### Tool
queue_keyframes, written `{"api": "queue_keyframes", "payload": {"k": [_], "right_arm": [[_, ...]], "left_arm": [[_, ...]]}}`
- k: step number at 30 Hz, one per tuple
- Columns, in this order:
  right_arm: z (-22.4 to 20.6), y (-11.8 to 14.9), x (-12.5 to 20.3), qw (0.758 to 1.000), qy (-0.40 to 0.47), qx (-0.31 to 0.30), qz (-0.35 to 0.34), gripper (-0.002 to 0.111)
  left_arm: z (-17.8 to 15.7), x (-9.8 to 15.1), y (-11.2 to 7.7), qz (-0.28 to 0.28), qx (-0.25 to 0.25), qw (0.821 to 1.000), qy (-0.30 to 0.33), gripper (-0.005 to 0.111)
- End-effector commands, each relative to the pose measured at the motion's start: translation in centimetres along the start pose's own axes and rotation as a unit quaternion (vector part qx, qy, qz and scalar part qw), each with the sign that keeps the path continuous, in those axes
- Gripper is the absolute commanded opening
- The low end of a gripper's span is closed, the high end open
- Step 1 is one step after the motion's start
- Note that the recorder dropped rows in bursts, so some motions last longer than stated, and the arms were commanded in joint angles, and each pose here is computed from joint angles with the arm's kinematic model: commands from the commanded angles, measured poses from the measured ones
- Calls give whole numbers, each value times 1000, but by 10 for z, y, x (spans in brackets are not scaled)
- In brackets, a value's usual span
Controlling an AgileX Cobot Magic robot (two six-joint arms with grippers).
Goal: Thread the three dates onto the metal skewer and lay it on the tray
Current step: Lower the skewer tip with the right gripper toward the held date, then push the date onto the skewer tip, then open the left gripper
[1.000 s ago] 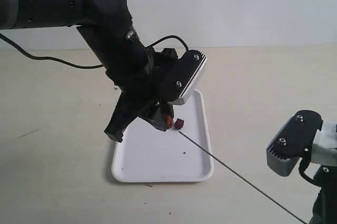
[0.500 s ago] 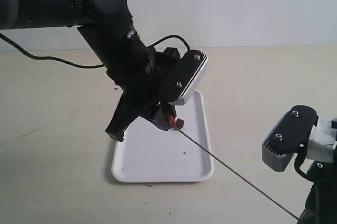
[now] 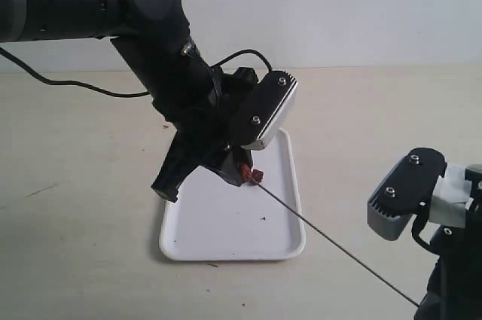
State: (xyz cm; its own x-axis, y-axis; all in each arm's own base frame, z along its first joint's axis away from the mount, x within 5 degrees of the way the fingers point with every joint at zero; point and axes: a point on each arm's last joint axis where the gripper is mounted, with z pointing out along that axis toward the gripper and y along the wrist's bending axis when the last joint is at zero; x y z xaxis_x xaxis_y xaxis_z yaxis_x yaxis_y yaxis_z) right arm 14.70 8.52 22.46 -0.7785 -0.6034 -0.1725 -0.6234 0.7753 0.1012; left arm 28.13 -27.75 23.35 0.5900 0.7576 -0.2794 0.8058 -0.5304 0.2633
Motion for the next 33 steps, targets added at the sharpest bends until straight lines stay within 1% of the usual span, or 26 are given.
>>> {"api": "queue_keyframes", "payload": {"k": [1, 9, 13, 22, 26, 33], "right_arm": [[-5, -2, -13, 1000, -10, 4, -7, 0], [-6, -6, -33, 1000, 20, -5, -12, 0], [-3, -8, -42, 999, 27, -7, -14, 0], [-4, -14, -73, 1000, 6, -5, -19, 0], [-2, -15, -87, 1000, 4, -14, -18, 0], [-1, -15, -90, 1000, 8, -17, -18, 0]], "left_arm": [[-3, -2, 1, -6, -7, 1000, -10, 26], [-3, -2, 1, -5, -7, 1000, -10, 26], [-3, -3, 1, 4, -8, 1000, -12, 26], [-3, -6, 1, -3, -10, 1000, -27, 26], [-2, -10, 1, -2, -9, 999, -31, 26], [-2, -10, 1, -1, -8, 999, -31, 26]]}}
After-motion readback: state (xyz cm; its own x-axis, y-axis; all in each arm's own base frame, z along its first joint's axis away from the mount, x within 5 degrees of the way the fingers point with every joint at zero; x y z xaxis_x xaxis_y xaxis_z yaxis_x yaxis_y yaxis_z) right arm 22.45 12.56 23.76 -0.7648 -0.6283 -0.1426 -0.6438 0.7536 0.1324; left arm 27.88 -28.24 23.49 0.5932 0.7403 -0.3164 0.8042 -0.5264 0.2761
